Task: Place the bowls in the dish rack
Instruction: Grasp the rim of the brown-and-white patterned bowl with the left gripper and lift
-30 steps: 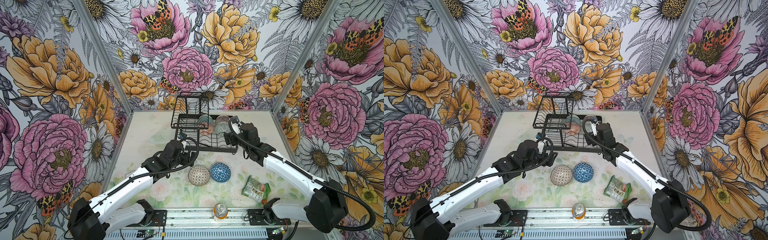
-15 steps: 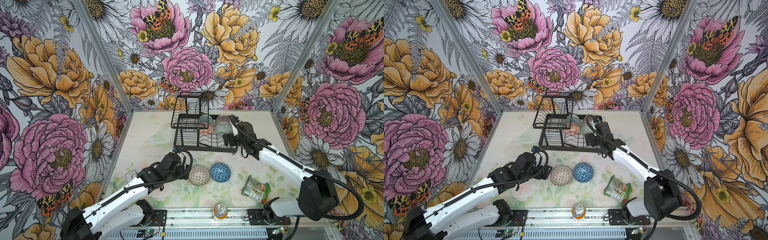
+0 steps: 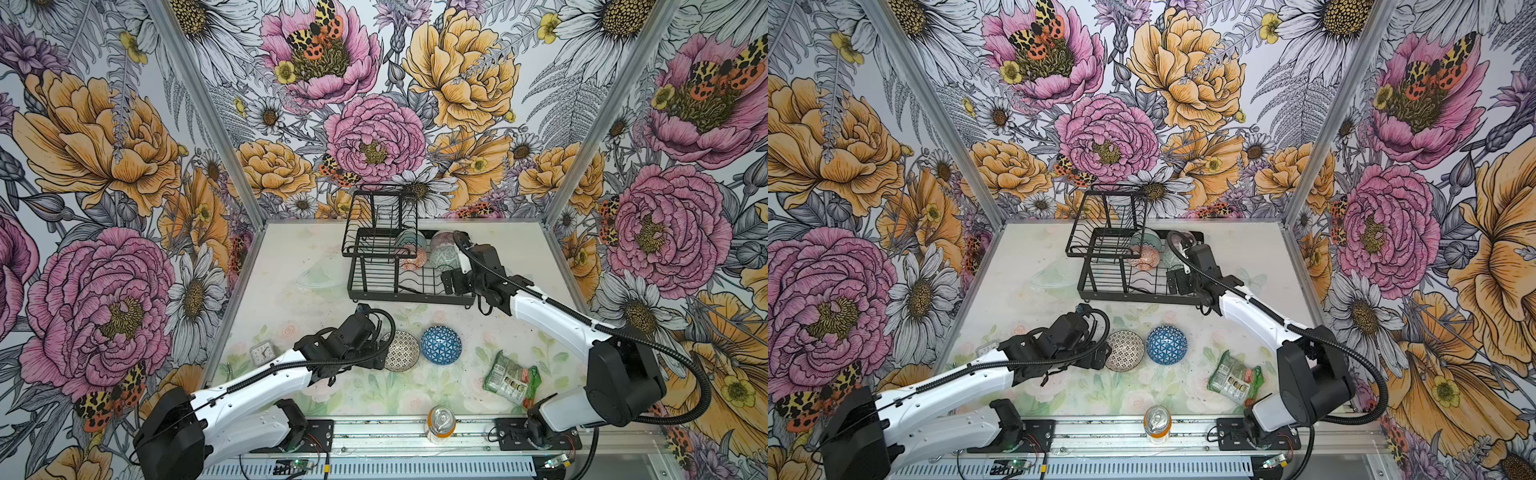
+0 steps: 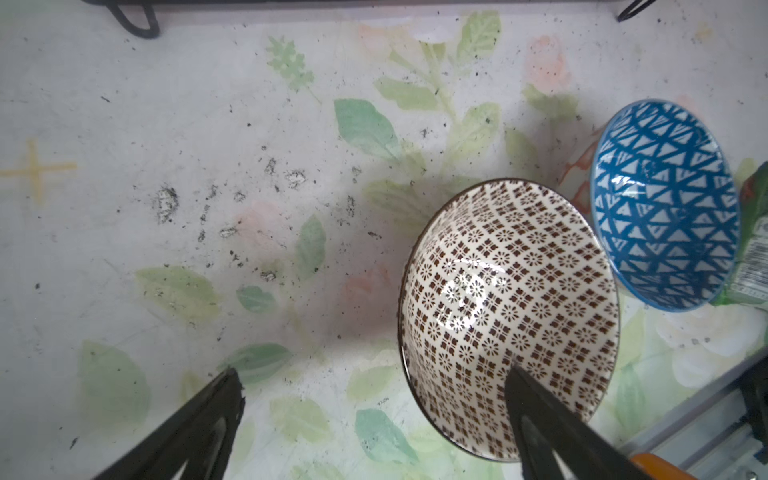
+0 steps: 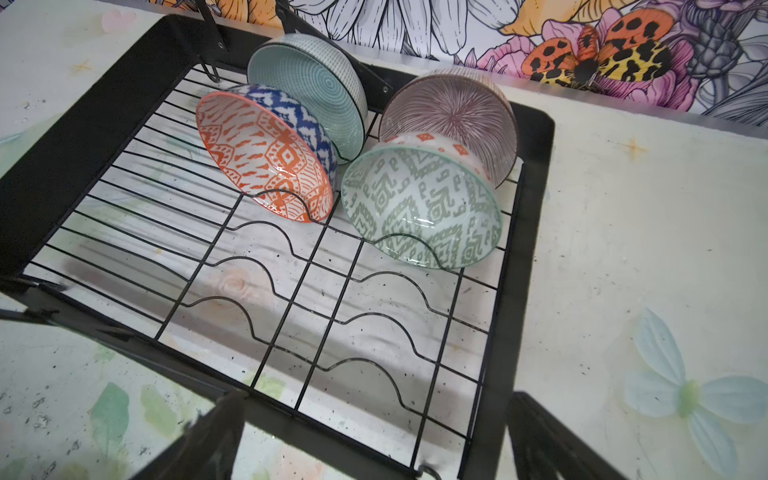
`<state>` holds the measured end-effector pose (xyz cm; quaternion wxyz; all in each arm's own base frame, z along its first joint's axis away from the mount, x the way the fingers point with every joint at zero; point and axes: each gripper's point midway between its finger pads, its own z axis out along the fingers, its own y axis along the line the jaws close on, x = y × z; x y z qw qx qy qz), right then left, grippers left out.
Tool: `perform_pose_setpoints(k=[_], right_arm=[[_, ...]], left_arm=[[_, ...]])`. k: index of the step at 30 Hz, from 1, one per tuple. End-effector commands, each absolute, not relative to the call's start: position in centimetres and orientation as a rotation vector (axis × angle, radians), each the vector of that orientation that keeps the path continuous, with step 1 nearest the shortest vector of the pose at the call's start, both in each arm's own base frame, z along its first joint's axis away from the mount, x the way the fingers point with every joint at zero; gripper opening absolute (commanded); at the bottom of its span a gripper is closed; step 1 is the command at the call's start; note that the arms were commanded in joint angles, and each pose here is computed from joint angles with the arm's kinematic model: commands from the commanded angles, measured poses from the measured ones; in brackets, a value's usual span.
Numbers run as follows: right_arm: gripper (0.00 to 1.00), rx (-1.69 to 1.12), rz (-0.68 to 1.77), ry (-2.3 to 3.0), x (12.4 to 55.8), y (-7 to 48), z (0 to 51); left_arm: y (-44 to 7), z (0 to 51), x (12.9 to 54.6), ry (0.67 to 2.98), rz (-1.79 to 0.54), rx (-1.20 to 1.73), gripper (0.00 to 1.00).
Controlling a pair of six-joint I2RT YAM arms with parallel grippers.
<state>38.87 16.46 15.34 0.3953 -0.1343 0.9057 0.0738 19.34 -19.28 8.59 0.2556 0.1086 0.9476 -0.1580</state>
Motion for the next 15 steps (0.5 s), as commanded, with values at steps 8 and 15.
perform_pose_setpoints(k=[8,15], right_arm=[[0.99,-0.328,0.215,2.286,39.4,16.7,15.8],[0.99,-0.326,0.214,2.288,39.2,16.6,15.8]], left_arm=[[-21.0,8.7,19.4,2.548,-0.548,0.274,0.99],[-21.9,7.5,19.4,2.589,-0.56,0.293,0.99]])
